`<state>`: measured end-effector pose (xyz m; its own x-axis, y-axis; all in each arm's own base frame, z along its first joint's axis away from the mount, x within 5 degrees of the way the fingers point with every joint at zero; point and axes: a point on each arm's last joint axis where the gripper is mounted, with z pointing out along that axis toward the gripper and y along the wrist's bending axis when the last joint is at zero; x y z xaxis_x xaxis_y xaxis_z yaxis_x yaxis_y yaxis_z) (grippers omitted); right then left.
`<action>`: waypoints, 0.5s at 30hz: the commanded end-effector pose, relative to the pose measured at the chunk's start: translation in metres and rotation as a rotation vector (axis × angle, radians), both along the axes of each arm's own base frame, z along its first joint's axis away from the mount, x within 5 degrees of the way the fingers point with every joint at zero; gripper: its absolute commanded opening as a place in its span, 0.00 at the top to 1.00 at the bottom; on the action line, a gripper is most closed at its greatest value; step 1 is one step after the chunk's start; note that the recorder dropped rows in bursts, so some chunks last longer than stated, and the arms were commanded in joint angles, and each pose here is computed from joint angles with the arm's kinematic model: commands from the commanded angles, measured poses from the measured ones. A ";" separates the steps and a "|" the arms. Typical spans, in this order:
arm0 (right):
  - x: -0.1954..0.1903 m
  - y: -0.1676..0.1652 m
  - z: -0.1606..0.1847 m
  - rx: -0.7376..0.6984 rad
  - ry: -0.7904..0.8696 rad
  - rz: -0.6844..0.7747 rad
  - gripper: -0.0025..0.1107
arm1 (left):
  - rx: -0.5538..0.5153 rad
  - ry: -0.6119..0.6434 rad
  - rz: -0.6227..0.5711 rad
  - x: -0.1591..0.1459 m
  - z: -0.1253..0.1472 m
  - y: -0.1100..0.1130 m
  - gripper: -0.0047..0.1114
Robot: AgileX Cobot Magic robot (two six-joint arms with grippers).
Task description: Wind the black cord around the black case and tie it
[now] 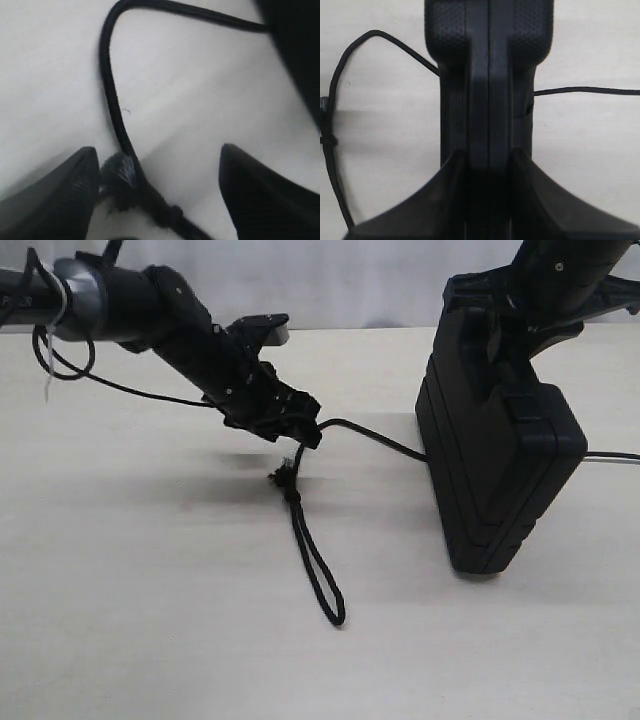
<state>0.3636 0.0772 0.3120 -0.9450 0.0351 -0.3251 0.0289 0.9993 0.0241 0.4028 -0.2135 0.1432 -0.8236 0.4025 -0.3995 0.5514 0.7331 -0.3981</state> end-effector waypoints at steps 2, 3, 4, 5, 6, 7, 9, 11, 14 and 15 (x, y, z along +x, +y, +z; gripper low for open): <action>0.000 -0.001 0.003 -0.003 -0.012 0.007 0.94 | 0.021 -0.217 -0.701 -0.026 0.029 -0.007 0.42; 0.000 -0.001 0.003 -0.003 -0.012 0.007 0.94 | 0.012 -0.250 -0.808 -0.032 0.029 -0.013 0.42; 0.000 -0.001 0.003 -0.003 -0.012 0.007 0.94 | 0.023 -0.308 -0.933 -0.036 0.028 -0.016 0.42; 0.000 -0.001 0.003 -0.003 -0.012 0.007 0.94 | 0.049 -0.357 -1.011 -0.039 0.027 -0.022 0.42; 0.000 -0.001 0.003 -0.003 -0.012 0.007 0.94 | 0.107 -0.409 -1.093 -0.041 0.023 -0.027 0.42; 0.000 -0.001 0.003 -0.003 -0.012 0.007 0.94 | 0.187 -0.460 -1.157 -0.042 0.020 -0.031 0.42; 0.000 -0.001 0.003 -0.003 -0.012 0.007 0.94 | 0.353 -0.534 -1.275 -0.042 0.014 -0.037 0.42; 0.000 -0.001 0.003 -0.003 -0.012 0.007 0.94 | 0.484 -0.547 -1.411 -0.045 0.004 -0.042 0.42; 0.000 -0.001 0.003 -0.003 -0.012 0.007 0.94 | 0.571 -0.553 -1.515 -0.048 -0.009 -0.049 0.42; 0.000 -0.001 0.003 -0.003 -0.012 0.007 0.94 | 0.583 -0.560 -1.530 -0.048 -0.012 -0.051 0.42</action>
